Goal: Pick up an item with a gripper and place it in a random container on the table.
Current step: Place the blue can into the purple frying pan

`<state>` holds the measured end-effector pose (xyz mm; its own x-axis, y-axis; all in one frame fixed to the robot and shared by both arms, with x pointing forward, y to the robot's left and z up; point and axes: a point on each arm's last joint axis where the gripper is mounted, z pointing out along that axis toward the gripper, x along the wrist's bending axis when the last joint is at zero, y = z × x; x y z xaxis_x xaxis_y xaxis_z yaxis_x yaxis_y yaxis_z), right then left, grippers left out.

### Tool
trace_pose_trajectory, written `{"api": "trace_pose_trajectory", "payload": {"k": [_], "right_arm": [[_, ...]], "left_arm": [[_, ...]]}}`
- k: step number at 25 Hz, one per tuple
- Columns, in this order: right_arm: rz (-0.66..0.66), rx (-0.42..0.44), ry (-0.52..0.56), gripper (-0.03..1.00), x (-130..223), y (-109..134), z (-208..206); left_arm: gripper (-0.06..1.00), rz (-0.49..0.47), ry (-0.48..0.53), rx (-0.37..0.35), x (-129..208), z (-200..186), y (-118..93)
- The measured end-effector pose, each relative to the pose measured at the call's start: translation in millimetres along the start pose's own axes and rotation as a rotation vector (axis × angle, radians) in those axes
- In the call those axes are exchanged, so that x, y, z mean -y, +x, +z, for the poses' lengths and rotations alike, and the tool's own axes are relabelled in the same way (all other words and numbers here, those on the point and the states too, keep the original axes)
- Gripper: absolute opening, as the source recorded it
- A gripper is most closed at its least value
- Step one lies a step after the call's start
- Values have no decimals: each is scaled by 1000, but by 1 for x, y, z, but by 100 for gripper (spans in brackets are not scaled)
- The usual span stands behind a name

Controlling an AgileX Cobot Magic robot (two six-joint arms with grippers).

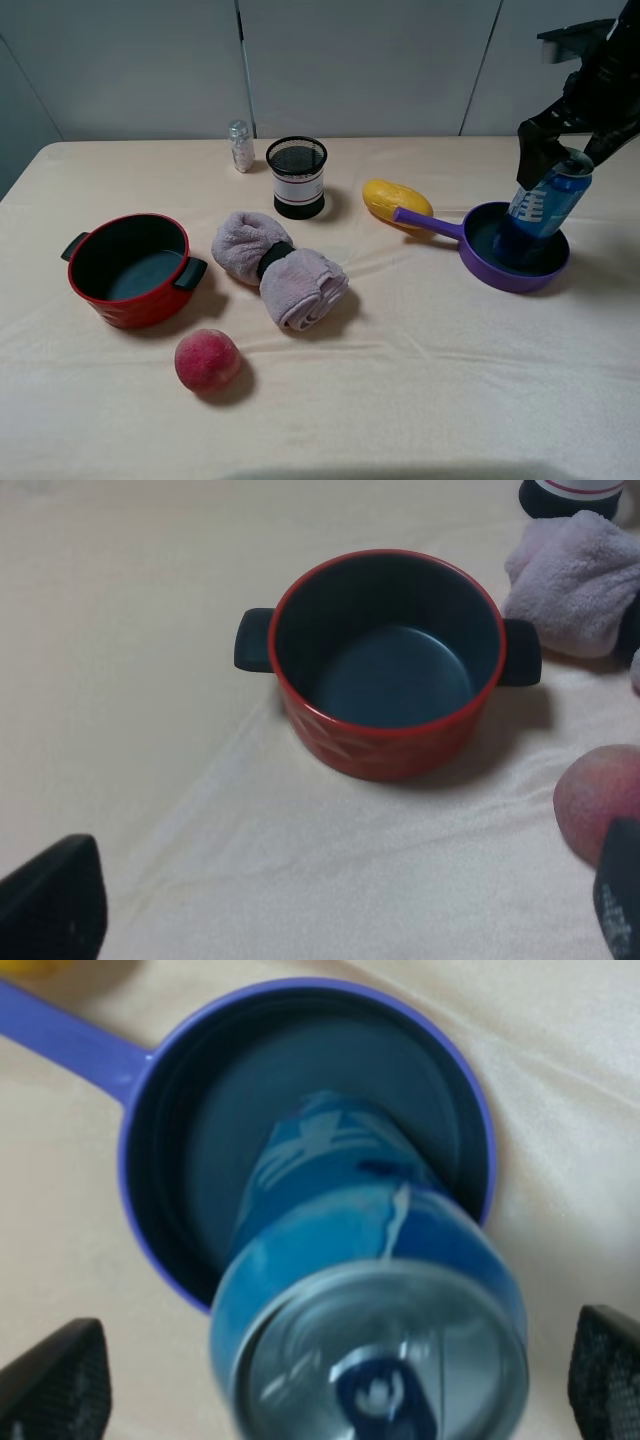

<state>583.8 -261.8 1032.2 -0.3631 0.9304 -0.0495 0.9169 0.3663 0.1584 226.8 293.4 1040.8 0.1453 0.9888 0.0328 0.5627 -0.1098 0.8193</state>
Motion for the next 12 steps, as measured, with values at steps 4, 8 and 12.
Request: {"api": "trace_pose_trajectory", "payload": {"k": [4, 8, 12], "right_arm": [[5, 3, -31, 69, 7, 2, -21], [29, 16, -46, 69, 17, 4, -42], [55, 38, -73, 69, 25, 5, -59]], "left_arm": [[99, 0, 0, 0, 0, 0, 0], [99, 0, 0, 0, 0, 0, 0], [99, 0, 0, 0, 0, 0, 0]]}}
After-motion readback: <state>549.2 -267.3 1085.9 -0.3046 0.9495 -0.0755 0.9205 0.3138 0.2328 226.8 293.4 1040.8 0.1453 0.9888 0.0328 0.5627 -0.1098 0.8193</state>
